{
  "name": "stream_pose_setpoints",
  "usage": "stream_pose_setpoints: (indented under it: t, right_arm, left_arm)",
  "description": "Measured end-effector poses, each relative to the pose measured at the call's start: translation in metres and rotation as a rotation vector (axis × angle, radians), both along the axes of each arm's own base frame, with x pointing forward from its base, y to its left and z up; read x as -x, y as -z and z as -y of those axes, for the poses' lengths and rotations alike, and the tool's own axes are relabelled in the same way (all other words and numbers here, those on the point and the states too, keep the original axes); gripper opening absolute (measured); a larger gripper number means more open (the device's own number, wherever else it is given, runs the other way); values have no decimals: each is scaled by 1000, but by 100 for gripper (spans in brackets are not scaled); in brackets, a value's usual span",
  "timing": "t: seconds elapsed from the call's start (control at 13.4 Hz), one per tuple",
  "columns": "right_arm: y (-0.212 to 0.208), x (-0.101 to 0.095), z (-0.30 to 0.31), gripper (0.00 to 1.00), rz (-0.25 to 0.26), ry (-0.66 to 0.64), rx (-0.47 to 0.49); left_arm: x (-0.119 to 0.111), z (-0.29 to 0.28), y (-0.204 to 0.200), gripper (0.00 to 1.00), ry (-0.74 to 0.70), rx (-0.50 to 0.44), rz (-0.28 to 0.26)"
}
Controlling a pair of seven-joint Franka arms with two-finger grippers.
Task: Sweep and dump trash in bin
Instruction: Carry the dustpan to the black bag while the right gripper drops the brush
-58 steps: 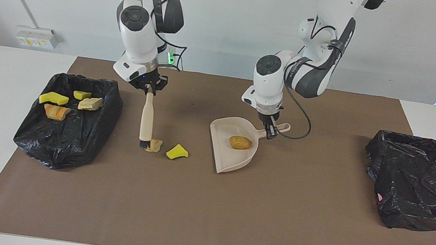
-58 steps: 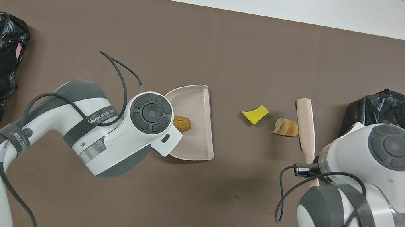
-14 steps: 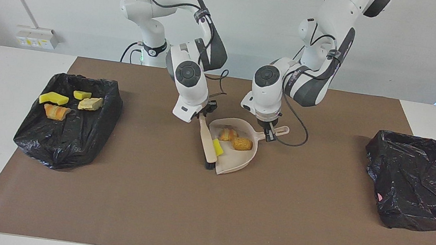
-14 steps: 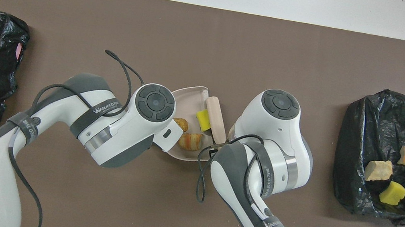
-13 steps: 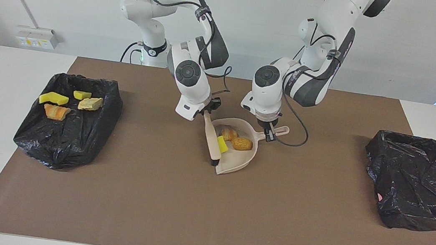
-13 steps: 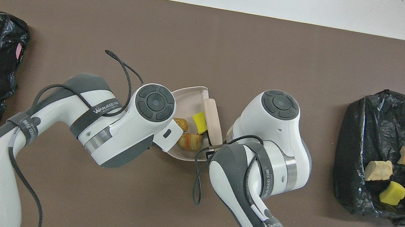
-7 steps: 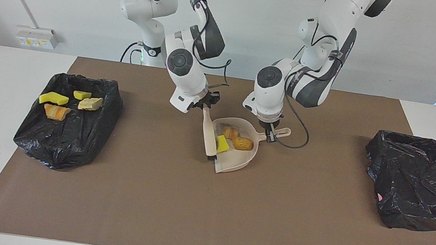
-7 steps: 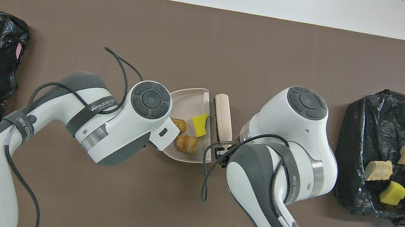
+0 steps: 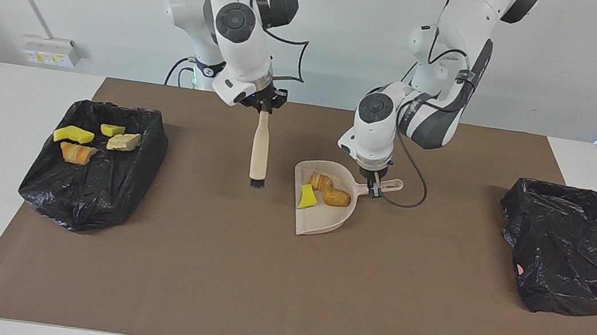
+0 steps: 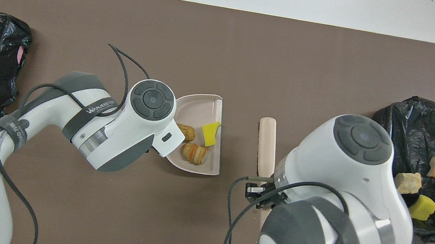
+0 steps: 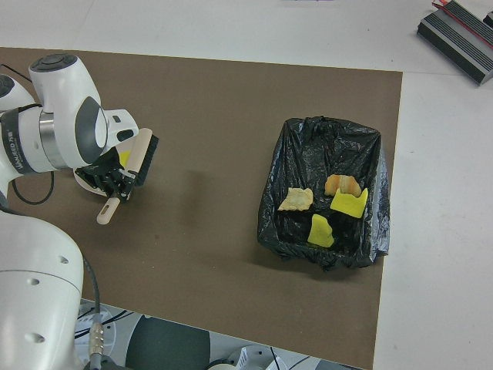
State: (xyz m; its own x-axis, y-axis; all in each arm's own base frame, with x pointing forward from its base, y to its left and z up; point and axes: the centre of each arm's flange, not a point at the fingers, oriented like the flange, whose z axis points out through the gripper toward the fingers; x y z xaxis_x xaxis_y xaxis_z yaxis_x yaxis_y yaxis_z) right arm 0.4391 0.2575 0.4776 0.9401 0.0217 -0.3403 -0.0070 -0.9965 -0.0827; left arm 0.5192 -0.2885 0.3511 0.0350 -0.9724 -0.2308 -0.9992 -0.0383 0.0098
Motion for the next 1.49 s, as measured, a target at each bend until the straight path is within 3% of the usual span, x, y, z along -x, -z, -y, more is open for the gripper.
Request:
stream_pose_setpoints:
  t: [0.3, 0.52, 0.89, 1.12, 1.49]
  right_arm:
    - [25, 73, -38, 26, 49, -1, 24]
    - [40, 104, -55, 26, 83, 40, 35]
    - [90, 133, -84, 26, 115, 114, 62]
    - [108, 137, -85, 26, 120, 114, 67]
    - [144, 144, -100, 26, 123, 90, 81]
  left_arm:
    - [-21, -38, -26, 31, 12, -17, 41]
    - [-30, -64, -45, 31, 24, -34, 65]
    - [-53, -134, -58, 31, -10, -48, 60]
    - [-65, -191, -80, 31, -10, -19, 57]
    - [-76, -316, -136, 31, -57, 29, 107]
